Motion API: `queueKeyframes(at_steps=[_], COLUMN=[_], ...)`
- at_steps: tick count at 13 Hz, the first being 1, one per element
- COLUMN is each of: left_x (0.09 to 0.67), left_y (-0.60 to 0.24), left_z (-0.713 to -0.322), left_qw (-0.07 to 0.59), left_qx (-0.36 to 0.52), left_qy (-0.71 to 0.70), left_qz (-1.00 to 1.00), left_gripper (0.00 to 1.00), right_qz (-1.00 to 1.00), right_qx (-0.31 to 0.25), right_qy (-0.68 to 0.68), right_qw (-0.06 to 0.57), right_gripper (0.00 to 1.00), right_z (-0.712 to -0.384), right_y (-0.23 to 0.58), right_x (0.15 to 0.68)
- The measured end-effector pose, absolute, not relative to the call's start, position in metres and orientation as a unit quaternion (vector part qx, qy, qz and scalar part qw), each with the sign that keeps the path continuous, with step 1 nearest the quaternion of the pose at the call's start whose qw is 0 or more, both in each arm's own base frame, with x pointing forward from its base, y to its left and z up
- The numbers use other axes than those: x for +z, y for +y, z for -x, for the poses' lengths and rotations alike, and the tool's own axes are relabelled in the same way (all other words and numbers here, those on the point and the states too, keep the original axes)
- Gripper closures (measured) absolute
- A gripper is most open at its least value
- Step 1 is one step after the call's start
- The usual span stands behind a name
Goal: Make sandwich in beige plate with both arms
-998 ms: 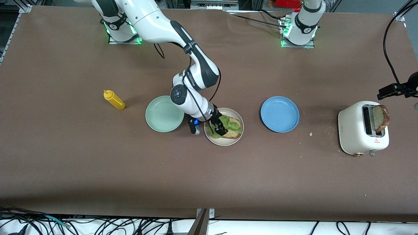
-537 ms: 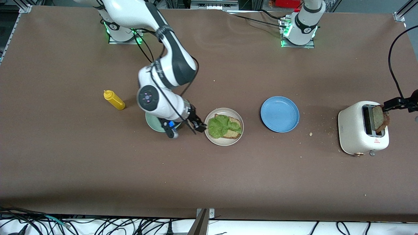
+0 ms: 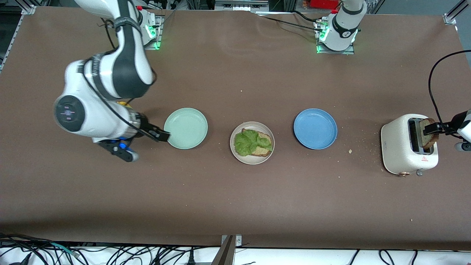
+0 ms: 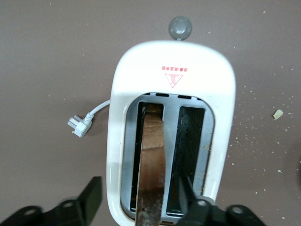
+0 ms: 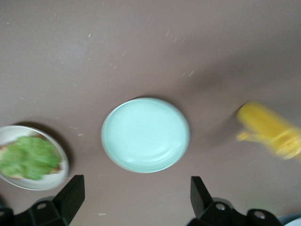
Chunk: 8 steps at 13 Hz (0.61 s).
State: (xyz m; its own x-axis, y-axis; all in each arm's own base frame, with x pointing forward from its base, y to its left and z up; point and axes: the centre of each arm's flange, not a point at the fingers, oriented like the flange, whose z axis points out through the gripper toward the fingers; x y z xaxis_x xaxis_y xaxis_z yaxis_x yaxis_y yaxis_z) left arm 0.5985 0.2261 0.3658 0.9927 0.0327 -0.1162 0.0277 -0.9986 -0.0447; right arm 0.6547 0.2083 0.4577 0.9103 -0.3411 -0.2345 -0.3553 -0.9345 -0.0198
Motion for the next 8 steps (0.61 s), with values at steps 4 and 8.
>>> queueKeyframes(at_steps=[4, 8], left_x=[0.362, 0.408], left_y=[0.228, 0.217], left_z=[-0.592, -0.596], left_qw=[0.01, -0.004], left_qx=[0.087, 0.126], left_qy=[0.002, 0.01], left_qz=[0.996, 0.992], left_gripper=[0.76, 0.88], right_qz=[0.99, 0.992], right_qx=[0.08, 0.071], right_qy=[0.105, 0.099], right_qw=[0.047, 0.037], right_gripper=[0.0, 0.0], right_z=[-0.653, -0.649], right_y=[0.163, 0.147], right_x=[0.508, 0.525])
